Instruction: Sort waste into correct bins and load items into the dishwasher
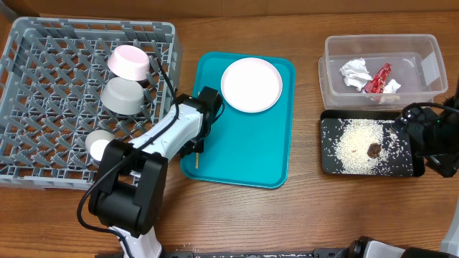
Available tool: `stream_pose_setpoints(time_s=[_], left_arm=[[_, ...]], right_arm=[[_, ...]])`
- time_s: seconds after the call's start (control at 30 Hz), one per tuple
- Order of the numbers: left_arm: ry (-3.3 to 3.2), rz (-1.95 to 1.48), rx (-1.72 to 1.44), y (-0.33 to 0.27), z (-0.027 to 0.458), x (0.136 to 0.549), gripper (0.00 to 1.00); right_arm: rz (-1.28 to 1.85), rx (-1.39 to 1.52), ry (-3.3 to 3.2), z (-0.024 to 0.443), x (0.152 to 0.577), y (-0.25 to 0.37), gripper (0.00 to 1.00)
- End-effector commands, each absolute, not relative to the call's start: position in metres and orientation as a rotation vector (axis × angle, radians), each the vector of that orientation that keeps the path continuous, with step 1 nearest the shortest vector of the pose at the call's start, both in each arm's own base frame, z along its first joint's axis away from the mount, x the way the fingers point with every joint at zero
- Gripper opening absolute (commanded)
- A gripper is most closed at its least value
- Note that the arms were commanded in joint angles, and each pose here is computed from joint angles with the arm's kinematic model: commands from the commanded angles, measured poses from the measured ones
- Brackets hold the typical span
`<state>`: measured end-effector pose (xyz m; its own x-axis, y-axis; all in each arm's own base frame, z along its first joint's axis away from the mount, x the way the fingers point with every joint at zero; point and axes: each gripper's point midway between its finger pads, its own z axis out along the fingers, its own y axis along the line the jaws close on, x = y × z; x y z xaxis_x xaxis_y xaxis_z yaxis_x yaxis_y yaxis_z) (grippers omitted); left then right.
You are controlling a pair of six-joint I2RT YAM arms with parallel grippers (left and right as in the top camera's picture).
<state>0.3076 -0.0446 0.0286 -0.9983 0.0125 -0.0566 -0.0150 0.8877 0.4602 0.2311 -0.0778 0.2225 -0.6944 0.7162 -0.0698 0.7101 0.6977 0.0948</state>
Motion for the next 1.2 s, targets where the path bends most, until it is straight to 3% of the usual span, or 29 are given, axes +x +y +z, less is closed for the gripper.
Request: stream_pose_setpoints(time_s=[0.0,0.8,1.17], left_arm=[[3.003,0.727,0.064,-0.048,0.027,0.31,0.04],[3.205,0.609,0.052,-0.064,-0.006,0.28,0.04],[3.212,0.655,-0.002,-0.059,0.002,0.277,0.04]], right_arm=[[0.084,1.167,2.794,0.225,0.231,-0.078,1.0],[0.084,1.168,2.797,0.225,0.231,-0.078,1.0],[0.083,1.168,2.797,0.225,0.231,-0.078,1.0]])
